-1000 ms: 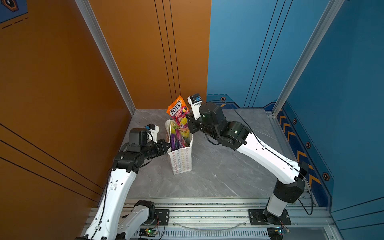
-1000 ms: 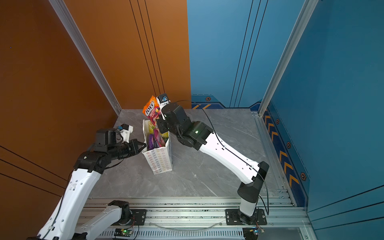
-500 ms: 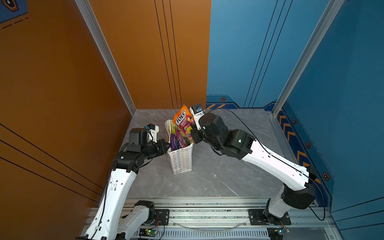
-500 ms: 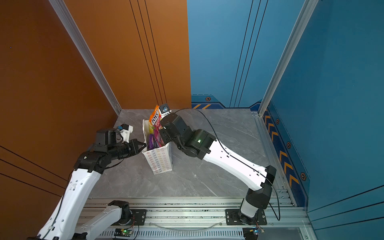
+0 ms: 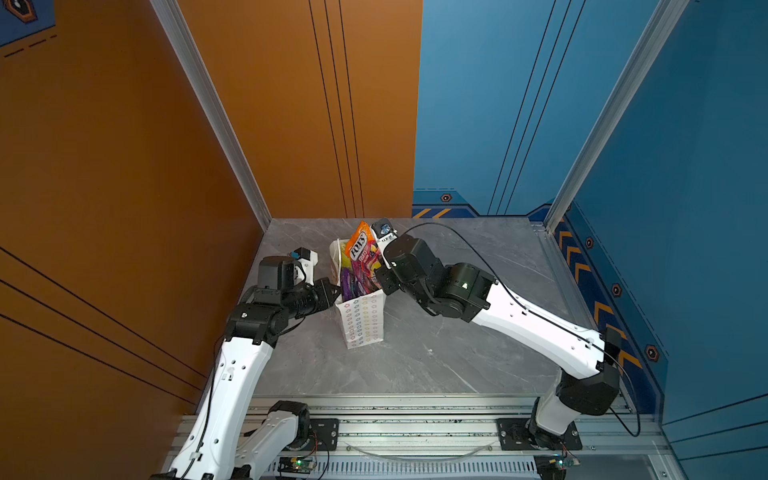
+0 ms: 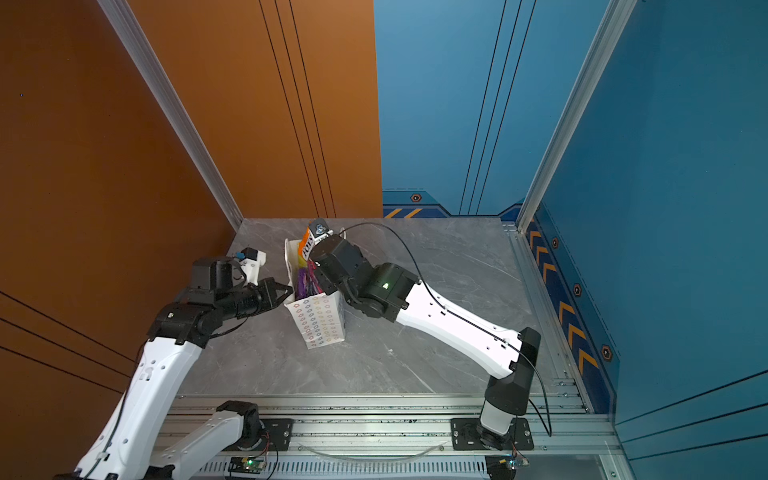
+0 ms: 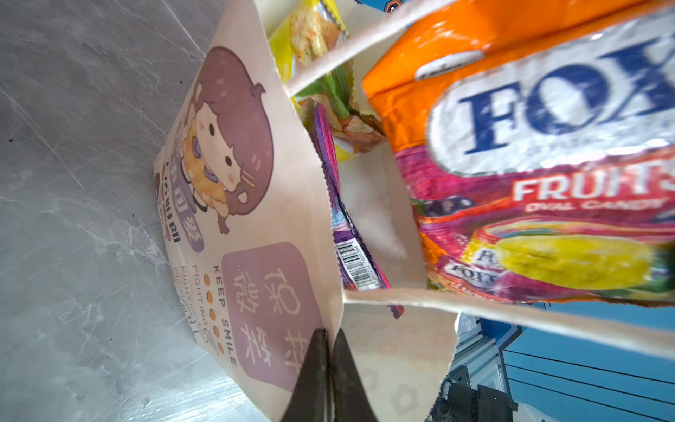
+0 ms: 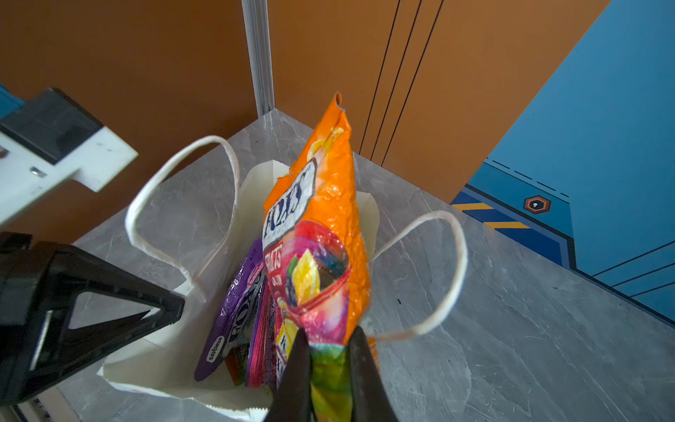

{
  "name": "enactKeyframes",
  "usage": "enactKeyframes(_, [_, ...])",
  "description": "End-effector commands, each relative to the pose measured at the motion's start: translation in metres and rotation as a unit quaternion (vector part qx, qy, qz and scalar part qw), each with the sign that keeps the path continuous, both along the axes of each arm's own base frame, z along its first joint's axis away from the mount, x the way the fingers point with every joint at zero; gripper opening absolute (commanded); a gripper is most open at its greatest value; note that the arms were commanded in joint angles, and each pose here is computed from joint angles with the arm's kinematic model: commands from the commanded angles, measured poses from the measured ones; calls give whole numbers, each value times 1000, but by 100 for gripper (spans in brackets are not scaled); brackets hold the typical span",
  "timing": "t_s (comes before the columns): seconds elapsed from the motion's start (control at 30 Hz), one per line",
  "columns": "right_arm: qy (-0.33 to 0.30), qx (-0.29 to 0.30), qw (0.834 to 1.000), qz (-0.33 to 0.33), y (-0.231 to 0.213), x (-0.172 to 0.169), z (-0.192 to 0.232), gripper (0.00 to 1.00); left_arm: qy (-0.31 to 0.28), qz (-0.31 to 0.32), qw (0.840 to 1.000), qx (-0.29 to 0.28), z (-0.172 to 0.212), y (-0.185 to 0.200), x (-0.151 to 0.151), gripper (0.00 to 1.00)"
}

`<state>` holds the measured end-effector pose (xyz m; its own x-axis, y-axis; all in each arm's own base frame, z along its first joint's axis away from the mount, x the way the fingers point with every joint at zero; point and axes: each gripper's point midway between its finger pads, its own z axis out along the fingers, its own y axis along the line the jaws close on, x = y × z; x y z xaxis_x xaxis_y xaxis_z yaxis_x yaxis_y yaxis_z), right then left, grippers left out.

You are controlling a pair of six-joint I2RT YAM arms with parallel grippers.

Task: Place the snacks into the paper bag
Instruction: 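Lower the orange packet into the bag held by the left gripper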

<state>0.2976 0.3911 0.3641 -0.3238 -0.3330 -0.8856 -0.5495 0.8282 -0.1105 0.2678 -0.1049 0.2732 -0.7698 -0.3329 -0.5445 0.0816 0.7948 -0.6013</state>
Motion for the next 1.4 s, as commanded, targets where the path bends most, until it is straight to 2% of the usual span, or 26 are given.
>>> enactKeyframes(0.0, [-5, -23, 1000, 10, 8, 3, -2, 0, -3, 2, 1000, -2, -2, 2, -1, 8])
enactKeyframes(0.2, [-10, -64, 998, 1, 17, 14, -14, 0, -5, 3, 1000, -2, -1, 3, -2, 8])
enactKeyframes(0.47, [-47, -93, 993, -47, -5, 29, -1, 0, -6, 4, 1000, -3, -1, 4, -2, 8])
enactKeyframes(0.9, [-86, -145, 982, -90, -26, 30, 5, 0, -7, 6, 1000, -5, 0, 5, -2, 8])
enactKeyframes(1.1, [-86, -153, 981, -79, -20, 28, 1, 0, -9, 5, 1000, -6, 2, 4, -2, 8])
enactKeyframes(1.37, [-67, -174, 982, -22, 17, 12, -33, 0, -9, 5, 1000, -7, 2, 5, -2, 8])
